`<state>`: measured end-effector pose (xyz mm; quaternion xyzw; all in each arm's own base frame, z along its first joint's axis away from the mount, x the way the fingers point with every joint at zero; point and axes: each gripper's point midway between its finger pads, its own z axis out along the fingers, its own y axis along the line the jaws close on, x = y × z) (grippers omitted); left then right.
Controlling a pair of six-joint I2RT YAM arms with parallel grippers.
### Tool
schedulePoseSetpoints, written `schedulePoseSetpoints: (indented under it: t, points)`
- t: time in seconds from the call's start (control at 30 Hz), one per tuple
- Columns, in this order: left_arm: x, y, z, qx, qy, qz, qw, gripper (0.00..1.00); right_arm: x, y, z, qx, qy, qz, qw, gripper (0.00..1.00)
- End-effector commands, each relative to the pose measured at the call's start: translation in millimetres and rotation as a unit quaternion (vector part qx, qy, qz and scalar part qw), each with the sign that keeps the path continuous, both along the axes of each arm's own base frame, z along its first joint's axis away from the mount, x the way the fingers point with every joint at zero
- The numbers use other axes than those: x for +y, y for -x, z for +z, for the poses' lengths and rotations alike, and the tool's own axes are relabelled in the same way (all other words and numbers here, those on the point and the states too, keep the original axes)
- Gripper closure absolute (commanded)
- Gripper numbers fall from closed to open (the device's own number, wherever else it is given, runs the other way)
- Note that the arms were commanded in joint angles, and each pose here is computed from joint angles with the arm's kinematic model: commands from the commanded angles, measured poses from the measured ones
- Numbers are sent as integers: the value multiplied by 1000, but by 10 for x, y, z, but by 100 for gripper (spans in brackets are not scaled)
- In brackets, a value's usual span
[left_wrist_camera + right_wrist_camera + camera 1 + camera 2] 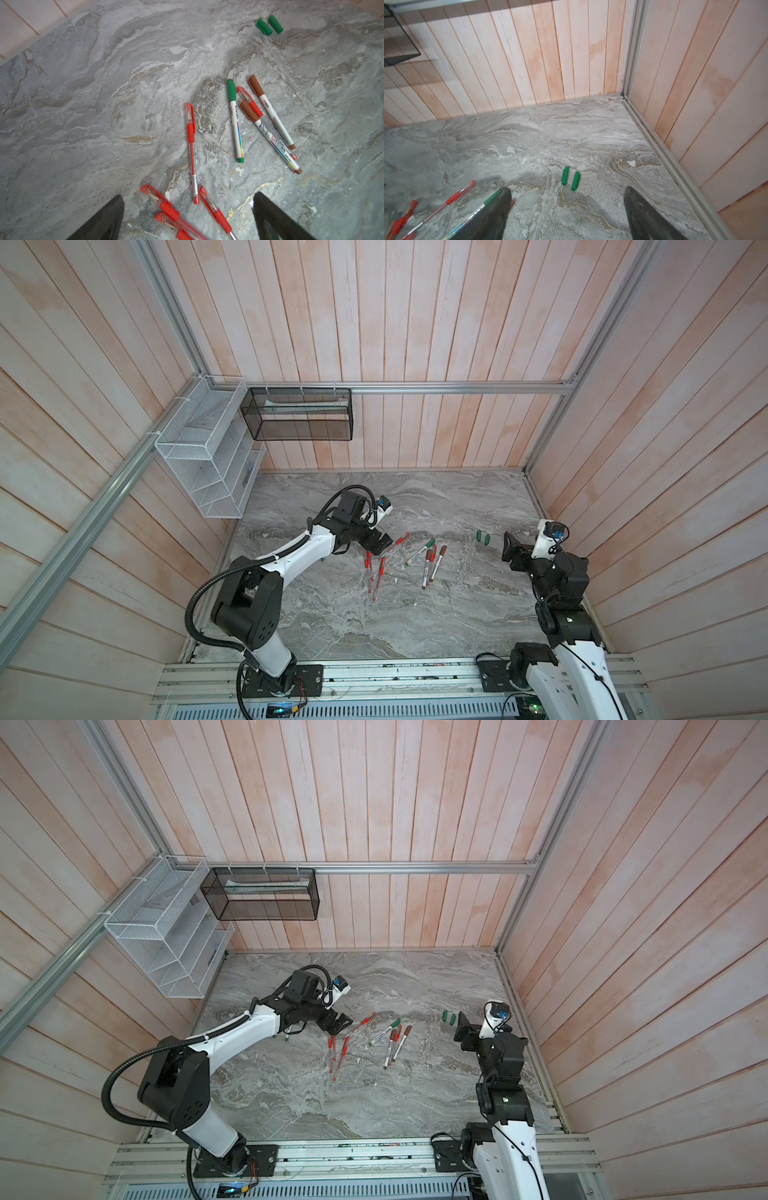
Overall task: Remove pen caps from pens
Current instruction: Pick up the pen from the center of the table.
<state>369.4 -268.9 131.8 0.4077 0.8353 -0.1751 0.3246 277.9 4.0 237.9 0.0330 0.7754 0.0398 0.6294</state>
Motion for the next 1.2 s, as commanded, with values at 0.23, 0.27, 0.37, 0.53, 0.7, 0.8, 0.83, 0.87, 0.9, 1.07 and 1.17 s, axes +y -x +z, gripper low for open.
schedulePoseSetpoints:
  t: [0.23, 0.27, 0.37, 0.53, 0.7, 0.8, 0.83, 0.87, 0.9, 1.07, 1.17]
  points:
    - [-581, -57, -352, 48, -58, -28, 997, 10, 303, 213, -69, -48, 92, 58, 993, 5]
    - [-645, -59, -376, 51, -62, -34, 996, 12, 322, 221, -79, -49, 90, 64, 993, 5]
    - [-808, -90, -468, 58, -70, -45, 995, 17, 342, 244, -59, -61, 84, 69, 992, 5]
    - [-963, -143, -674, 68, -96, -49, 992, 24, 357, 282, 6, -83, 85, 74, 990, 5]
    - [-1057, -155, -842, 84, -102, -53, 990, 37, 358, 288, 21, -89, 87, 74, 989, 5]
    - [-1065, -147, -944, 89, -115, -55, 988, 39, 343, 280, 19, -88, 88, 69, 990, 5]
    - [-1076, -138, -966, 90, -115, -57, 988, 40, 341, 279, 12, -87, 89, 69, 990, 5]
    - [-1080, -136, -982, 92, -114, -57, 988, 40, 352, 279, 2, -86, 88, 72, 990, 5]
    - [-1087, -139, -1010, 95, -114, -57, 987, 40, 361, 281, 0, -87, 88, 75, 990, 5]
    - [-1101, -108, -1100, 95, -127, -61, 985, 42, 361, 276, -11, -86, 89, 75, 989, 5]
    - [-1107, -77, -1177, 103, -128, -62, 984, 50, 370, 283, -7, -89, 88, 78, 989, 5]
